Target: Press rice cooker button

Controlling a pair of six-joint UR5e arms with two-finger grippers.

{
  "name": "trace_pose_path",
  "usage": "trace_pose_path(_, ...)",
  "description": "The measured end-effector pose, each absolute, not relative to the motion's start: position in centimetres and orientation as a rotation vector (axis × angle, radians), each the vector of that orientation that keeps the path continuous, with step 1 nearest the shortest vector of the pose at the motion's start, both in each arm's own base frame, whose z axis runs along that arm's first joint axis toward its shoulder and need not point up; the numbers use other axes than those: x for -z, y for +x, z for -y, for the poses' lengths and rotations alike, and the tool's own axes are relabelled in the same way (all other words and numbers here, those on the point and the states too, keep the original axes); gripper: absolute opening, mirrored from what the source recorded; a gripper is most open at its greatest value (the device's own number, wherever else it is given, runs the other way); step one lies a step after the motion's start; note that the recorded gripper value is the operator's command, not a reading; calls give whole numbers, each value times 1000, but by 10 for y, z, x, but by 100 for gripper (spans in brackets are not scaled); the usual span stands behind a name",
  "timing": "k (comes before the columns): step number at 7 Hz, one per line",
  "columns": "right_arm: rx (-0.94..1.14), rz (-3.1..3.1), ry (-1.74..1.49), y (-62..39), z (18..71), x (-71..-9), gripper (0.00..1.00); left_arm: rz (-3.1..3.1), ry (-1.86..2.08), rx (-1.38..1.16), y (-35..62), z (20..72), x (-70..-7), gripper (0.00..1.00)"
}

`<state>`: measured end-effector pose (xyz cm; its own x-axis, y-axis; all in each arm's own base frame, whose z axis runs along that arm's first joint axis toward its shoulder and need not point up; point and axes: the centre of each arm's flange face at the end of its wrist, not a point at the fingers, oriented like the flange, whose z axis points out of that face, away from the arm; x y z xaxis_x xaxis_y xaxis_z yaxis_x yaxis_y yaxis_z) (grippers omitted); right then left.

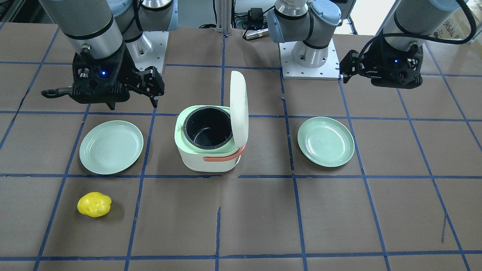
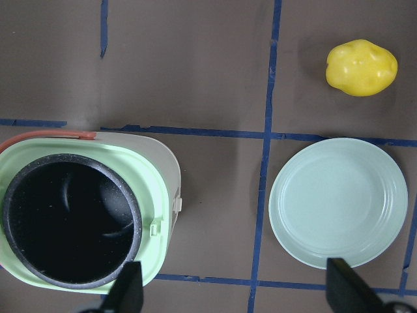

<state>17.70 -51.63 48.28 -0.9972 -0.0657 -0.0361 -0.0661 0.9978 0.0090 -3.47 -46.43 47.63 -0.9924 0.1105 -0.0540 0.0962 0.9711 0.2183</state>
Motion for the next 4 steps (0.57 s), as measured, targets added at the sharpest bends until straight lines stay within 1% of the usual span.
trace_pose_path(4, -20, -3094, -73, 159, 522, -482, 100, -3053, 160, -333, -35, 464, -476, 100)
